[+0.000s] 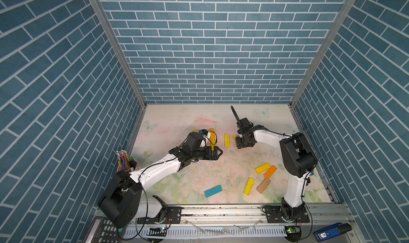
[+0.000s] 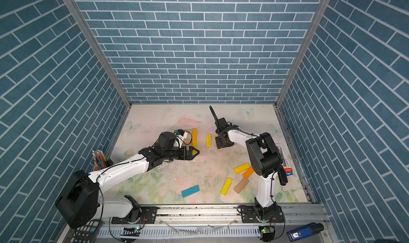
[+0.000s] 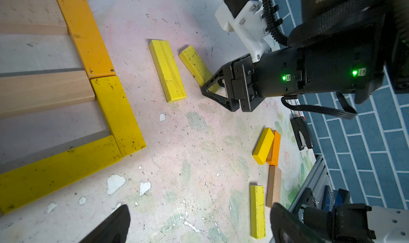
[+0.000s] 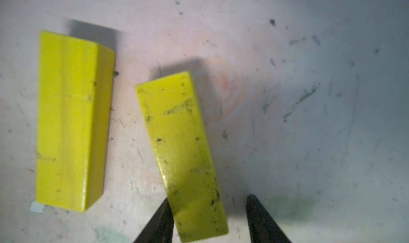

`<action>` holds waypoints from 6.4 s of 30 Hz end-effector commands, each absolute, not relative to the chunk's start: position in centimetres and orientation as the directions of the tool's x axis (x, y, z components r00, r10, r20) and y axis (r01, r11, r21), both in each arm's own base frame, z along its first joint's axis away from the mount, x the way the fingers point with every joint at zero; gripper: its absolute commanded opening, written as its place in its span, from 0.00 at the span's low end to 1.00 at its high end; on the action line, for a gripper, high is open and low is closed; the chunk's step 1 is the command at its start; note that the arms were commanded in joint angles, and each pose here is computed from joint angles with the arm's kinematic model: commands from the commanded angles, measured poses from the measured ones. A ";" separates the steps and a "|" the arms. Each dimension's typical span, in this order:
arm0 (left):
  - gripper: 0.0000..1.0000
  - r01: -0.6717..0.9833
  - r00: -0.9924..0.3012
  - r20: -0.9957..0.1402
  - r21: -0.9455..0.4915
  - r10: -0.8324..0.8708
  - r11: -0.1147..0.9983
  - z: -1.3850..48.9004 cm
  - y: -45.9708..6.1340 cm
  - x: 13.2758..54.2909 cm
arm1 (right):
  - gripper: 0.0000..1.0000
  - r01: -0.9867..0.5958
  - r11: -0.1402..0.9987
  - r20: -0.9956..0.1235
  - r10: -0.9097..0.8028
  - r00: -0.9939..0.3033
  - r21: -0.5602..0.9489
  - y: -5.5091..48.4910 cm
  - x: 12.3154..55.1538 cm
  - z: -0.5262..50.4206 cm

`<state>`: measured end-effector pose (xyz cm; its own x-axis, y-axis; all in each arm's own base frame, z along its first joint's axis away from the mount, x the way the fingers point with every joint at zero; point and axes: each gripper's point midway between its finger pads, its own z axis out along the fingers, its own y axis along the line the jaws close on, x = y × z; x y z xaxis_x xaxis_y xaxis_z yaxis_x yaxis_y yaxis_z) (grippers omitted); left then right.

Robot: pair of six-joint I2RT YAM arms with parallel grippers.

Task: Assemble the number 8 with building blocks
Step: Place the building block at the center of the board, then assemble the building block at the center of the board, then move the building block to the center of the board.

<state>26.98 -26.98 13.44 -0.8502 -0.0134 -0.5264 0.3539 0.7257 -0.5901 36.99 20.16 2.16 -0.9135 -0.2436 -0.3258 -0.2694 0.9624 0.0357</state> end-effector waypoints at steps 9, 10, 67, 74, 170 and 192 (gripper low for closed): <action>1.00 0.356 -0.846 -0.533 -0.587 -0.017 0.727 13.3 -26.9 26.8 | 0.49 -0.151 0.987 -0.287 -0.130 -0.949 0.055 16.9 37.5 1.2; 1.00 0.357 -0.846 -0.533 -0.586 -0.014 0.728 13.3 -26.8 26.8 | 0.49 -0.164 0.984 -0.290 -0.138 -0.947 0.068 17.1 37.8 1.3; 1.00 0.352 -0.854 -0.521 -0.577 0.000 0.737 12.9 -26.7 26.6 | 0.55 -0.543 0.839 -0.319 -0.505 -0.802 0.038 21.5 41.5 1.6; 1.00 0.350 -0.855 -0.518 -0.576 0.001 0.738 12.8 -26.7 26.5 | 0.55 -0.552 0.833 -0.319 -0.516 -0.795 0.028 21.6 41.7 1.6; 0.57 0.271 -0.904 -0.379 -0.153 0.197 0.950 2.1 -29.5 14.5 | 0.55 -0.224 0.952 -0.571 -0.067 -0.818 0.210 17.8 20.8 8.9; 0.56 0.363 -0.856 -0.456 -0.194 0.244 0.911 2.9 -35.9 25.5 | 0.49 -0.175 0.971 -0.590 -0.047 -0.806 0.161 15.9 21.0 9.5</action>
